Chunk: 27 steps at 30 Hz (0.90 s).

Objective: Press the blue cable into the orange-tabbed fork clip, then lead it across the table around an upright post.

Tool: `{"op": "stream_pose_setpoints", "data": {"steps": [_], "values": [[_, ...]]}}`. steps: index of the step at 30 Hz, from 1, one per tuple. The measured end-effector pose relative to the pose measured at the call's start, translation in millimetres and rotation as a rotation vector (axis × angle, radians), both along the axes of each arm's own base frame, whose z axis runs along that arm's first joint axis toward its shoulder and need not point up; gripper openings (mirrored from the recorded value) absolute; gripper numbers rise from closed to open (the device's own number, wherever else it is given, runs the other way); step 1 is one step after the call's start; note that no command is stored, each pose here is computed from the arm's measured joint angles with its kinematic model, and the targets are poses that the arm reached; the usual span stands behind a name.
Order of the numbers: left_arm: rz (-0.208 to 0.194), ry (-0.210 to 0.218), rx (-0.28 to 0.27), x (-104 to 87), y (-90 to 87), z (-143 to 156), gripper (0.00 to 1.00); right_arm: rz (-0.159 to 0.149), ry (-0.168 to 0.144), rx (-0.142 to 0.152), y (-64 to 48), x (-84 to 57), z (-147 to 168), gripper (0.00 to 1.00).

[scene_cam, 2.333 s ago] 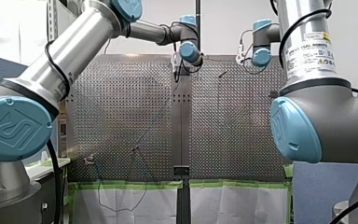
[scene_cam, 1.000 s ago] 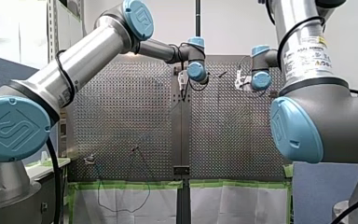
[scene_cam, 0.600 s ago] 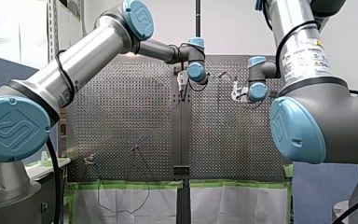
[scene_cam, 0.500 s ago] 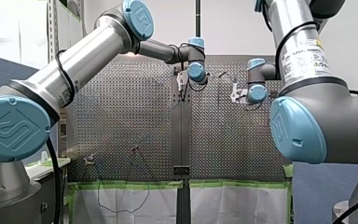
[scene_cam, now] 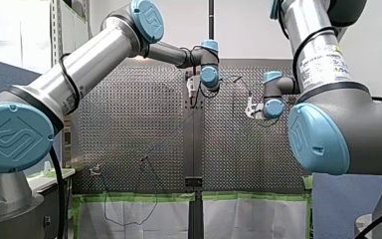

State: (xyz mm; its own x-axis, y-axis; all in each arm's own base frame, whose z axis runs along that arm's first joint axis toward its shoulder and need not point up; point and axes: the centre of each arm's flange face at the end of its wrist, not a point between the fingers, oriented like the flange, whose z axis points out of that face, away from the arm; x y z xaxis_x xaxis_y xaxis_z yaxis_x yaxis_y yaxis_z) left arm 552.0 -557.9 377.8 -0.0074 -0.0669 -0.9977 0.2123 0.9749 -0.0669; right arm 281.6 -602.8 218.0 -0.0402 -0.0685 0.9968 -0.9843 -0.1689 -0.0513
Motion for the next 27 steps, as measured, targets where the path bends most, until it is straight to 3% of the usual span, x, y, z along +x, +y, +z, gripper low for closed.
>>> {"op": "stream_pose_setpoints", "data": {"steps": [9,17,27], "values": [[0.001,0.021,0.007,-2.4,1.2,-2.2,0.98,-0.017,0.027,0.050,-3.3,-7.8,-46.6,0.00],[0.003,0.023,0.007,-1.7,2.3,-2.5,0.98,-0.023,0.031,0.075,-3.4,-10.8,-77.9,0.00],[0.024,0.026,-0.002,0.3,5.8,-2.7,0.98,-0.041,0.039,0.132,1.0,-12.5,-137.0,0.00]]}}
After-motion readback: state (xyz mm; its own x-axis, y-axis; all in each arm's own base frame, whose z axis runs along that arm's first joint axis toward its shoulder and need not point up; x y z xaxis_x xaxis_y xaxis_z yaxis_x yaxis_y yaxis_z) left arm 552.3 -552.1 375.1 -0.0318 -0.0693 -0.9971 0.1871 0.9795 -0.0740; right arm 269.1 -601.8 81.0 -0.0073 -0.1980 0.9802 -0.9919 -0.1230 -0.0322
